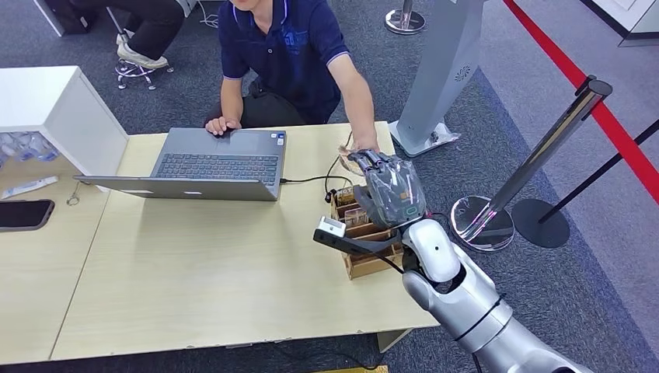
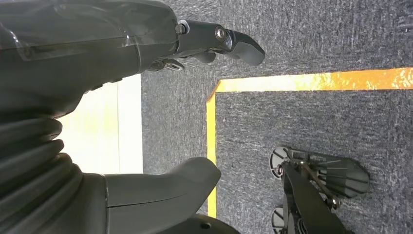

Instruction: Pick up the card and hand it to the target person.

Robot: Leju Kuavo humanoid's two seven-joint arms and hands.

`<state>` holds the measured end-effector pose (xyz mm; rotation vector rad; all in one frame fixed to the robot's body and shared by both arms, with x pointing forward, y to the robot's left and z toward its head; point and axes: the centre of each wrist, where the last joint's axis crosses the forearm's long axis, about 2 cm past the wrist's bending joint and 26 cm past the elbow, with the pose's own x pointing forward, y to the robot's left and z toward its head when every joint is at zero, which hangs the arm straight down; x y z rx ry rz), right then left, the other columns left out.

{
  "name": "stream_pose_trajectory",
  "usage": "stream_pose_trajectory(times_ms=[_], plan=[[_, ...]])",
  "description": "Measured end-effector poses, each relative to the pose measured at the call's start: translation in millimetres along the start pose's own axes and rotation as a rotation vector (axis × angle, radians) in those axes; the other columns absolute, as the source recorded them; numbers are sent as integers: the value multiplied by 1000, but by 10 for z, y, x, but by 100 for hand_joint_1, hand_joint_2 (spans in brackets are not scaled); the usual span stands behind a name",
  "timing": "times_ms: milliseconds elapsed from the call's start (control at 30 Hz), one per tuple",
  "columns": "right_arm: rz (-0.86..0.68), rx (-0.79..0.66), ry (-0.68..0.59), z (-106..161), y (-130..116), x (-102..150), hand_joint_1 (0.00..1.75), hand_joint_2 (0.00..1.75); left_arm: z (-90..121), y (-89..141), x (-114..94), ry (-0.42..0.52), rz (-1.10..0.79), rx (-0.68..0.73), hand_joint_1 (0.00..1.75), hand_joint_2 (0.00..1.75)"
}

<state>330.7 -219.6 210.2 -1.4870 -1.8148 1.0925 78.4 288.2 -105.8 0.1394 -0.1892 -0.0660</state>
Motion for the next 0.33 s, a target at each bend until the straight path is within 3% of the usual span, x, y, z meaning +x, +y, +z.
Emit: stream_pose_trajectory(times_ms=[333], plan=[[-15, 54, 8, 80, 84, 55, 0, 175, 0, -3, -1, 5, 5, 0, 0, 175]])
